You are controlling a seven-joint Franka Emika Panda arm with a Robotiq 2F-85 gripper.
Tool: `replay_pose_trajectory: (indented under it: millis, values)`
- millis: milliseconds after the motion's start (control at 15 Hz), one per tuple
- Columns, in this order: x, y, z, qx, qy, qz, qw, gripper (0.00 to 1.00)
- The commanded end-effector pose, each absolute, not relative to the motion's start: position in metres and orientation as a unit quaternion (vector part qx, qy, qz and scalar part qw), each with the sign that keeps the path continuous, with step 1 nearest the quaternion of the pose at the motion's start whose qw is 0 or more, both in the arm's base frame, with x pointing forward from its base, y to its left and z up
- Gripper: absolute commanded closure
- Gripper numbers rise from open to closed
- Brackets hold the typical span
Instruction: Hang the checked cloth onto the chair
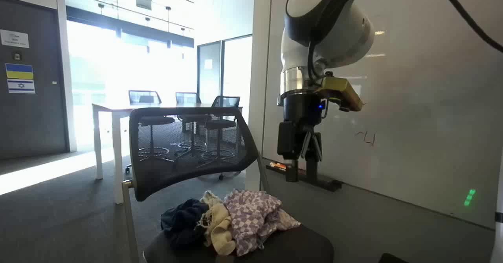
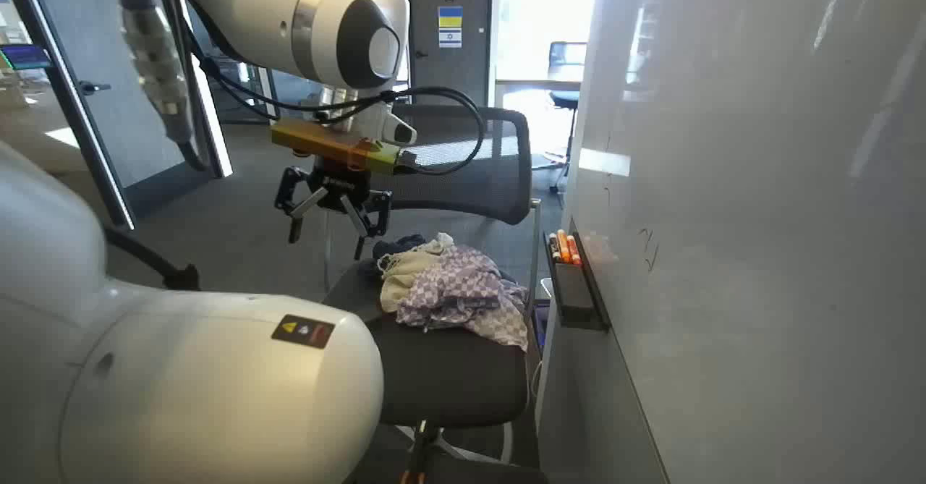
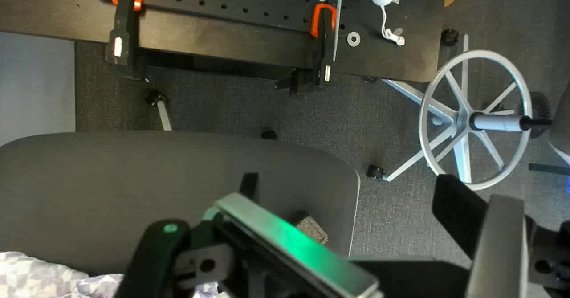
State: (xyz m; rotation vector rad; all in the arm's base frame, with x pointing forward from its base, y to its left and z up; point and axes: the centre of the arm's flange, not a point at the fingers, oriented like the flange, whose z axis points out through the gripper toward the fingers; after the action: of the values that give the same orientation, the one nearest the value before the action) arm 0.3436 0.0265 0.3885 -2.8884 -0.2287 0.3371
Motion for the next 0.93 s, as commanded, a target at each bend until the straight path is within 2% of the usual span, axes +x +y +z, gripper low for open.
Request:
replay_pose_trajectory:
  millis: [0, 533, 733, 867]
  values:
    - [0.344, 0.027, 0.389, -0.984, -0.078, 0.114, 0.112, 0.00]
    - [0.349, 0.027, 0.385, -0.985, -0.084, 0.112, 0.105, 0.00]
    - [0.390, 0.017, 0.353, -0.986, -0.064, 0.115, 0.098, 0.00]
    - [0.415, 0.004, 0.329, -0.991, -0.046, 0.107, 0.070, 0.00]
